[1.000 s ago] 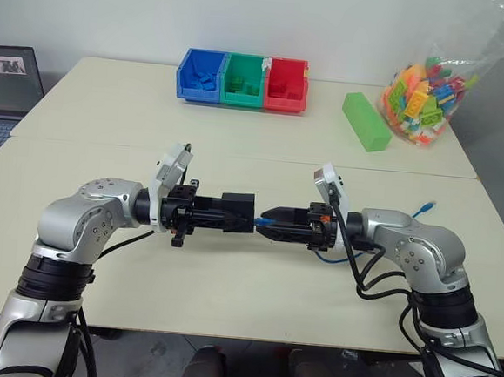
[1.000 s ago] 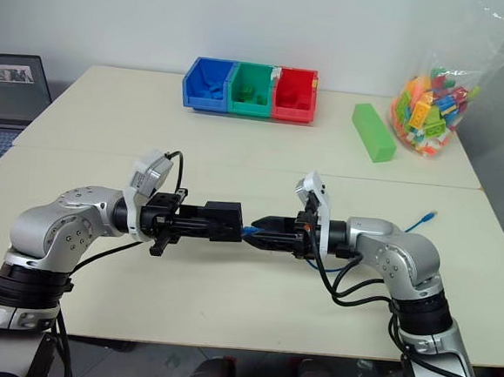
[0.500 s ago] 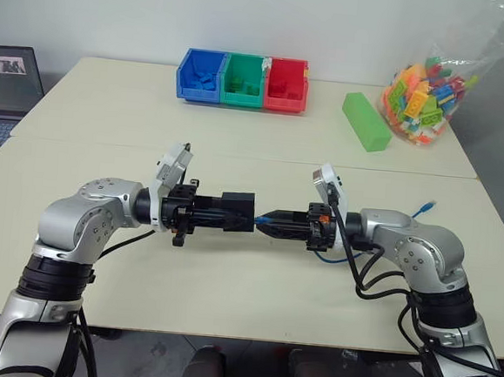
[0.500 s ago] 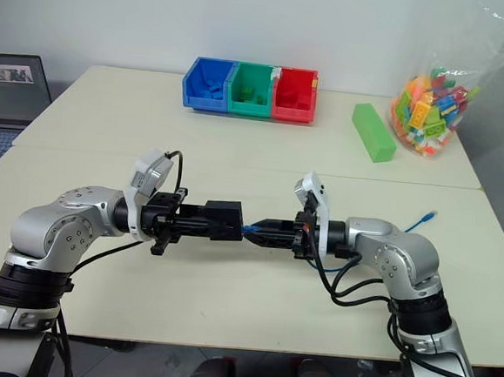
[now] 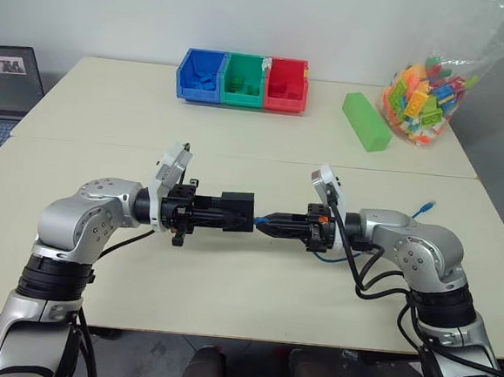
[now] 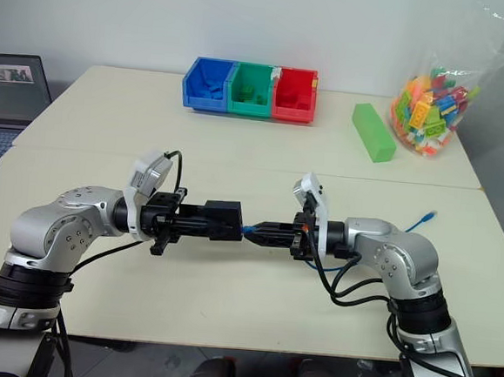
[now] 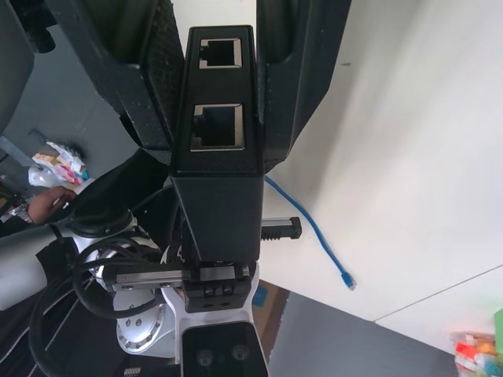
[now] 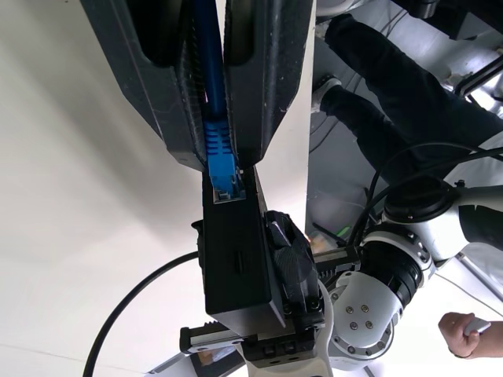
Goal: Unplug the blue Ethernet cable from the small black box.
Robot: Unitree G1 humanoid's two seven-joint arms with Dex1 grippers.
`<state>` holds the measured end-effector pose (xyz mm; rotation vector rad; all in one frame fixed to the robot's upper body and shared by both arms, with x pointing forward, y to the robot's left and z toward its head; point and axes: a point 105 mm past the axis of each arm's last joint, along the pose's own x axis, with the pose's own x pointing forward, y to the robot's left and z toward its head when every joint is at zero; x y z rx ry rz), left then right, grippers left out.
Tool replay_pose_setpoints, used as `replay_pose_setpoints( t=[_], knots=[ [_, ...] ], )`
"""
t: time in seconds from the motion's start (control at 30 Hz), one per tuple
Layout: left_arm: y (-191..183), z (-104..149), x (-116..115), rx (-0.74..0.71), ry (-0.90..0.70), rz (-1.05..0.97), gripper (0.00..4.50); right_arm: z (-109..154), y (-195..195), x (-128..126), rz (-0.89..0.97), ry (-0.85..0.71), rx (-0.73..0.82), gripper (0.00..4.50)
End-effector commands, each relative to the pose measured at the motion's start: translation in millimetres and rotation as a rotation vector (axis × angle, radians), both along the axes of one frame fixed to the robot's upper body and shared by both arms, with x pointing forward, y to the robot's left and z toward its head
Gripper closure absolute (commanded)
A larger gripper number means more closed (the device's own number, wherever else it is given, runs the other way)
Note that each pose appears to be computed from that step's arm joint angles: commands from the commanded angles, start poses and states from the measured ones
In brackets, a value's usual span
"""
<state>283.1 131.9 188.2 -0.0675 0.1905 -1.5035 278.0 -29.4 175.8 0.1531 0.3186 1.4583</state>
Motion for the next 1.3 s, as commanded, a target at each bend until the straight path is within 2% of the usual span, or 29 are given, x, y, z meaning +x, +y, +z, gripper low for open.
replay_pose_setpoints(
  t=[0.03,0.6,0.73,0.87,1.03,1.07,1.17,1.2,1.3],
  knots=[
    [0.0,5.3,-3.7,0.008,-0.029,-0.024,3.71,14.2,0.5,-5.9,0.048,-0.023,0.032,4.47],
    [14.1,7.5,1.2,0.030,-0.035,0.037,3.71,6.9,-24.2,0.3,-0.016,-0.003,-0.019,4.47],
    [20.1,10.8,5.4,0.015,-0.047,0.101,3.71,-0.8,-34.8,53.1,-0.295,-0.110,-0.049,4.47],
    [24.8,9.4,6.2,0.010,-0.055,0.170,3.71,-25.6,-63.6,114.6,-0.627,-0.287,-0.229,4.47],
    [26.0,6.2,8.8,0.016,-0.084,0.233,3.71,-49.8,-82.4,149.7,-0.798,-0.361,-0.368,4.47],
    [26.1,6.0,9.9,0.017,-0.093,0.249,3.71,-54.2,-84.3,152.9,-0.810,-0.360,-0.388,4.12],
    [27.4,5.9,13.4,0.012,-0.115,0.294,3.71,-59.8,-87.6,157.4,-0.822,-0.353,-0.407,3.54],
    [29.0,5.7,16.3,0.010,-0.129,0.323,3.71,-59.3,-87.8,157.6,-0.818,-0.350,-0.402,3.19],
    [35.7,6.9,27.0,0.004,-0.177,0.424,3.71,-50.9,-85.2,153.5,-0.772,-0.343,-0.358,2.51]
  ],
)
